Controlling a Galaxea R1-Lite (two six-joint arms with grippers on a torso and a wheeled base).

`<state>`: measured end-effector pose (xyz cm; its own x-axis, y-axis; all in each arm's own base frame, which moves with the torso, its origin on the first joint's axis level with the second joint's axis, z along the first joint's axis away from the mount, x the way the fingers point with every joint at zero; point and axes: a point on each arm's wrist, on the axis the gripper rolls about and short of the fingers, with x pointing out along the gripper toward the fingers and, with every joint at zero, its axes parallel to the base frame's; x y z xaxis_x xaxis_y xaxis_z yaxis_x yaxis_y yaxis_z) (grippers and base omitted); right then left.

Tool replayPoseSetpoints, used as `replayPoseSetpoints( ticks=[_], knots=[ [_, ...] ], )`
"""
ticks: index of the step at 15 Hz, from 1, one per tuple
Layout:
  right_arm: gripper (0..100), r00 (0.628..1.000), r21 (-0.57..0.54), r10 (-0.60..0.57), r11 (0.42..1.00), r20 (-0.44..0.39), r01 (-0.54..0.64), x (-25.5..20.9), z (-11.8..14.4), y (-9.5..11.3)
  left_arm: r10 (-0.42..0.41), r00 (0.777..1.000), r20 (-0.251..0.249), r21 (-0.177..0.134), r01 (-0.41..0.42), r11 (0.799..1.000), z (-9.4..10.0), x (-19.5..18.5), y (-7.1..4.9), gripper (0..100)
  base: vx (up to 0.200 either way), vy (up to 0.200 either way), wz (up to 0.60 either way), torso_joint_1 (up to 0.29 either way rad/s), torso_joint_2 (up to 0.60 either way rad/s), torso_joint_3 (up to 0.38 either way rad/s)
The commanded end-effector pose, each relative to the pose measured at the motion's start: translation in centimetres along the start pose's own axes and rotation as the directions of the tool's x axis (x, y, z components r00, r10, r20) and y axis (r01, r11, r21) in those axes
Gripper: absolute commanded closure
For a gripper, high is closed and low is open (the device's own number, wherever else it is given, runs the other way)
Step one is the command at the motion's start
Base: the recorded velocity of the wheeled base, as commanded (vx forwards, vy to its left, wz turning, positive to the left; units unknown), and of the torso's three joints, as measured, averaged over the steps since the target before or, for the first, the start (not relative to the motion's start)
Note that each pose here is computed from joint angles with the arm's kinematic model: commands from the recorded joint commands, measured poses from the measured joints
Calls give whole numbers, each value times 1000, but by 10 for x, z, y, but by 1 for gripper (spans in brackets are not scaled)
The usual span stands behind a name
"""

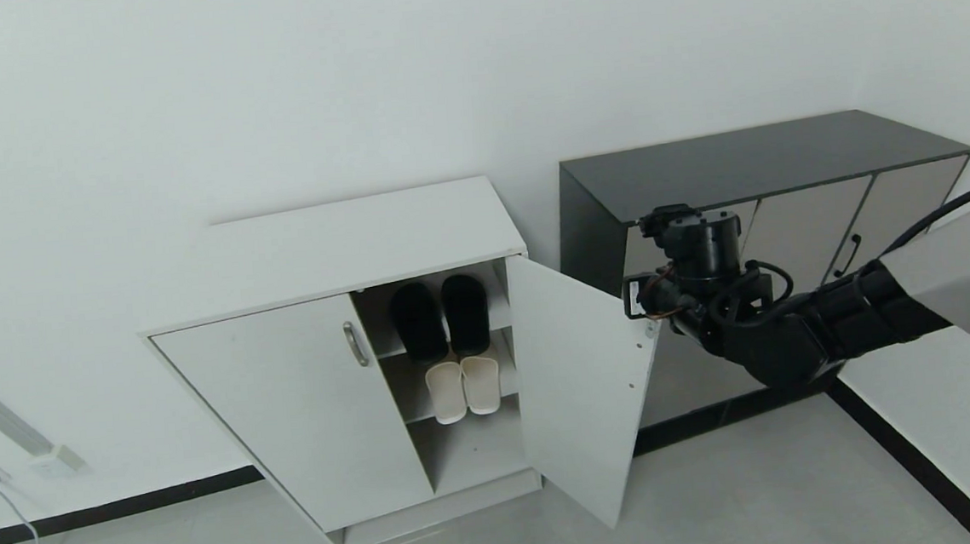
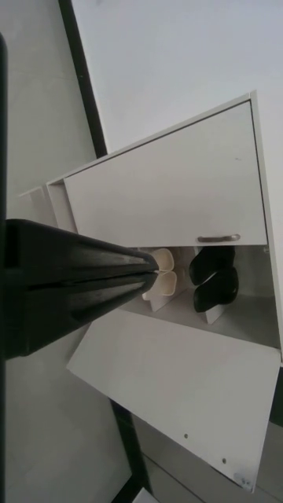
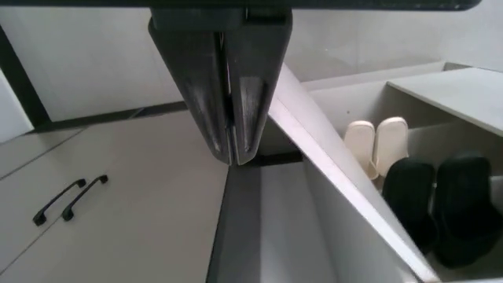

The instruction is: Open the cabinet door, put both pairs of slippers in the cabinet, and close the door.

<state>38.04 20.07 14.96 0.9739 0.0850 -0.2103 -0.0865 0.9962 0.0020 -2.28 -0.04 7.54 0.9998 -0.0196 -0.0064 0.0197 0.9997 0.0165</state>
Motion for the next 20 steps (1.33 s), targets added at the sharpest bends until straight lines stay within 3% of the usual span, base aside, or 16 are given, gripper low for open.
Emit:
replayPoseSetpoints(
  ticks=[1,12,19,20],
  knots=[
    [100,1000,-10,-9,1000,-24,9,11,-12,1,1,1000,0,0,-1,1000,0,0,0,100,0,0,0,0,0,0],
    [100,999,-19,-16,1000,-52,15,18,-22,0,0,1000,0,0,0,1000,0,0,0,100,0,0,0,0,0,0],
    [100,995,-21,58,998,-81,-60,-16,-27,24,0,1000,0,0,0,1000,0,0,0,100,0,0,0,0,0,0],
    [100,991,-14,104,994,-83,-106,-33,-26,41,0,1000,0,0,0,1000,0,0,0,100,0,0,0,0,0,0]
  ],
)
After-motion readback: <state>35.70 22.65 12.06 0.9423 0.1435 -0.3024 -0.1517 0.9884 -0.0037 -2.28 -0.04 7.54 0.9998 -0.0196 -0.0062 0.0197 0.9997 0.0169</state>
